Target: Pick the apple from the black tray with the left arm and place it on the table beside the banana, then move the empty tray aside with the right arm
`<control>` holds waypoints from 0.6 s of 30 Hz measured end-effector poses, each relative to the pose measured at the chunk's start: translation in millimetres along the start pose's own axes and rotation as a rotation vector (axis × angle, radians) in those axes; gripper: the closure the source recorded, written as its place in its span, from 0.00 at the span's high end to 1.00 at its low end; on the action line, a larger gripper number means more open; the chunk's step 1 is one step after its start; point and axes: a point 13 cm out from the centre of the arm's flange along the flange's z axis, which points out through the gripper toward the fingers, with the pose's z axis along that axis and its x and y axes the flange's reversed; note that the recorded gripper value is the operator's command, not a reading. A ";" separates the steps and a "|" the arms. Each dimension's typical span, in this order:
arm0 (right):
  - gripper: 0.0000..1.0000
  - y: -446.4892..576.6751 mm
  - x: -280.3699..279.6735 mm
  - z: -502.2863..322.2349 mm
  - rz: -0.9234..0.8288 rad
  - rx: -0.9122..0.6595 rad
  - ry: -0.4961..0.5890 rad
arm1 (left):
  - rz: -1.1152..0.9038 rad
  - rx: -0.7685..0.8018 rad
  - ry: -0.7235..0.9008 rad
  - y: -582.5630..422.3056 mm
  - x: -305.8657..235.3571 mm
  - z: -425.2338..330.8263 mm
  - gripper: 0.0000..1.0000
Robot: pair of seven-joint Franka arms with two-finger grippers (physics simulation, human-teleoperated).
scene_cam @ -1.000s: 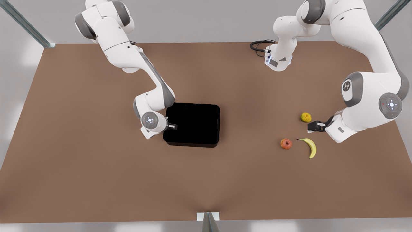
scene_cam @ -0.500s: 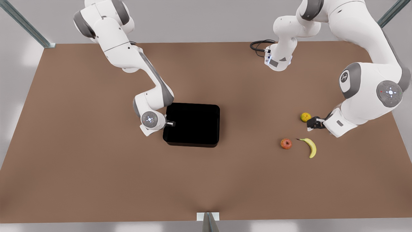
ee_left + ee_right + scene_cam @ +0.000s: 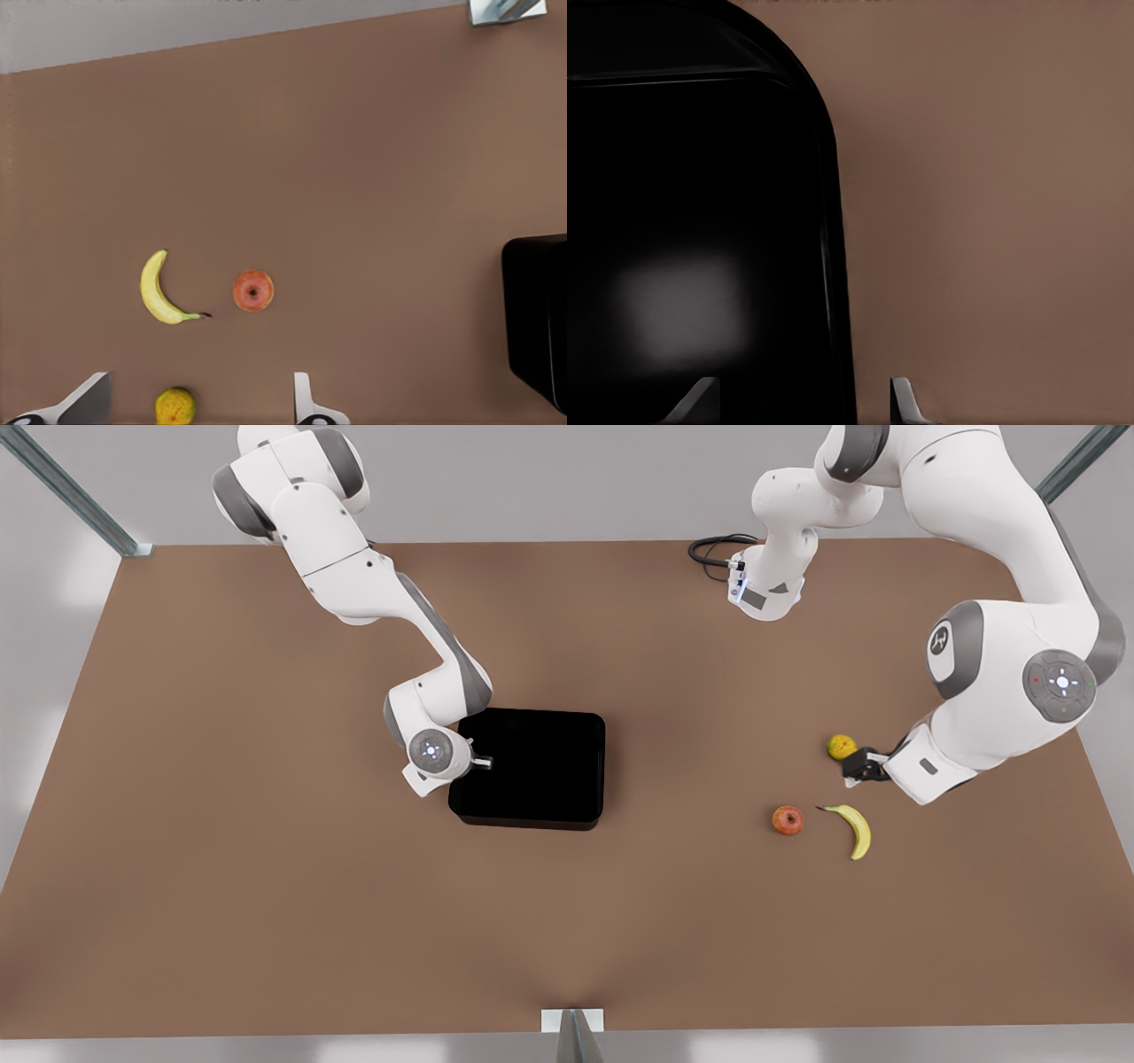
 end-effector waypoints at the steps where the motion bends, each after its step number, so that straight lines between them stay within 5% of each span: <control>1: 0.65 0.0 -0.1 0.4 0.001 0.000 0.000 | 0.000 -0.004 0.000 0.6 0.2 -0.3 1.00; 5: 0.30 -0.7 -0.4 1.5 0.005 0.000 0.001 | 0.001 -0.012 -0.013 2.0 2.2 -9.4 1.00; 18: 0.22 -0.6 1.4 -6.1 0.007 -0.001 -0.001 | -0.006 -0.017 -0.029 6.8 5.3 -21.0 1.00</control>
